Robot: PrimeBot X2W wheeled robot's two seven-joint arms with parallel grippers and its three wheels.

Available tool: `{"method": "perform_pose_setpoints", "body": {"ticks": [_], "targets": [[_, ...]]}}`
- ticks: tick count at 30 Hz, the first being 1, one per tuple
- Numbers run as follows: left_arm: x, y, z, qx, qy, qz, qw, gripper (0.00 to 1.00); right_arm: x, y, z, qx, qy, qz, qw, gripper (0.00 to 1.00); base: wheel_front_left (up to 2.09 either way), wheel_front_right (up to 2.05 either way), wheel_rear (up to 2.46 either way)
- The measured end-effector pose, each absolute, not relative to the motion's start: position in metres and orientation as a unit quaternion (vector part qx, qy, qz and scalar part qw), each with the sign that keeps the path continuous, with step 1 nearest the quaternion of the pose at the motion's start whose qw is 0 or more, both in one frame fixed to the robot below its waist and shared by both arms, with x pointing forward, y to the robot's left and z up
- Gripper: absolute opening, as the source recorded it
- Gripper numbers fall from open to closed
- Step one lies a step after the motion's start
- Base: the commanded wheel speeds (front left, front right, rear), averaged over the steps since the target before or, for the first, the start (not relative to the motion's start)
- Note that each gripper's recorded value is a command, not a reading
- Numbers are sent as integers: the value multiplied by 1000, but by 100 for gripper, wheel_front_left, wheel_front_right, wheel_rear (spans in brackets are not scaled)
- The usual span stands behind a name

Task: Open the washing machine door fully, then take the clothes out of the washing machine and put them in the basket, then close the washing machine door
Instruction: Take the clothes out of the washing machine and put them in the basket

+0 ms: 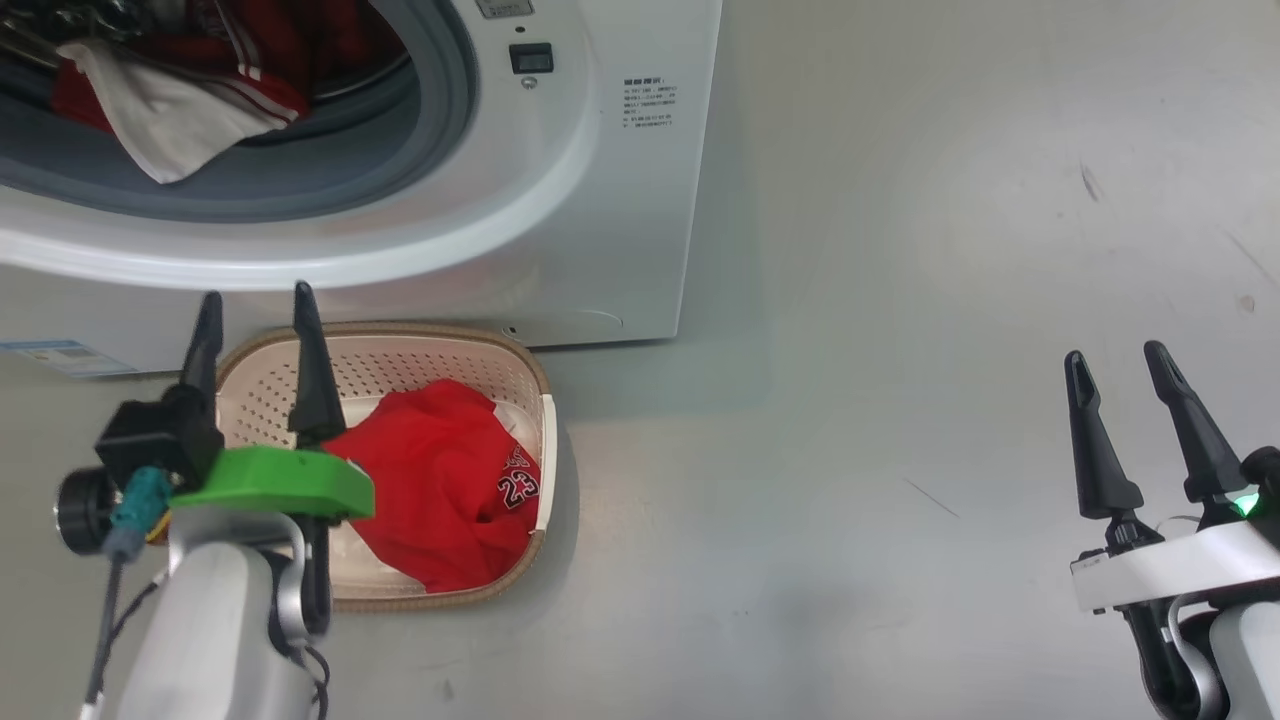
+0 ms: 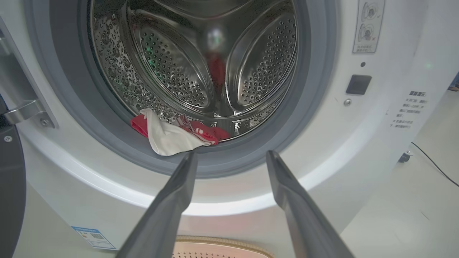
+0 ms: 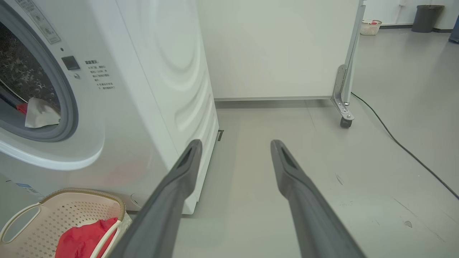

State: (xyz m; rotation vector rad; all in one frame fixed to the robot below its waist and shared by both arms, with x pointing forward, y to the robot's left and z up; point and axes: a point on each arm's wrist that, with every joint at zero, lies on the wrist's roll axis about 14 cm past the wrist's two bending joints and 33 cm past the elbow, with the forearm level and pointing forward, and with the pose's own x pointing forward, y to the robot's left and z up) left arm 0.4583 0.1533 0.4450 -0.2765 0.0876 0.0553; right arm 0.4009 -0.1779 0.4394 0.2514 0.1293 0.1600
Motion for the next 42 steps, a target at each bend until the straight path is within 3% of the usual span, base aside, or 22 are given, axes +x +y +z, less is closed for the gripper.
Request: {"method": "perform_pose_setpoints", "body": {"ticks": [10, 21, 33, 42], "targets": [[532, 180, 431, -112, 66, 51, 990, 100, 421, -187, 415, 134, 89, 68, 985, 100, 0, 0, 0], [586, 209, 370, -23, 183, 72, 980, 100, 435, -205, 393, 135, 108, 45, 984, 100, 0, 0, 0], [640, 200, 349, -37, 240, 70, 968, 100, 440, -210, 369, 146, 133, 30, 980, 100, 0, 0, 0], [655, 207, 328, -44, 296, 94, 950, 100, 437, -221, 361, 141, 145, 11, 979, 100, 0, 0, 0]]}}
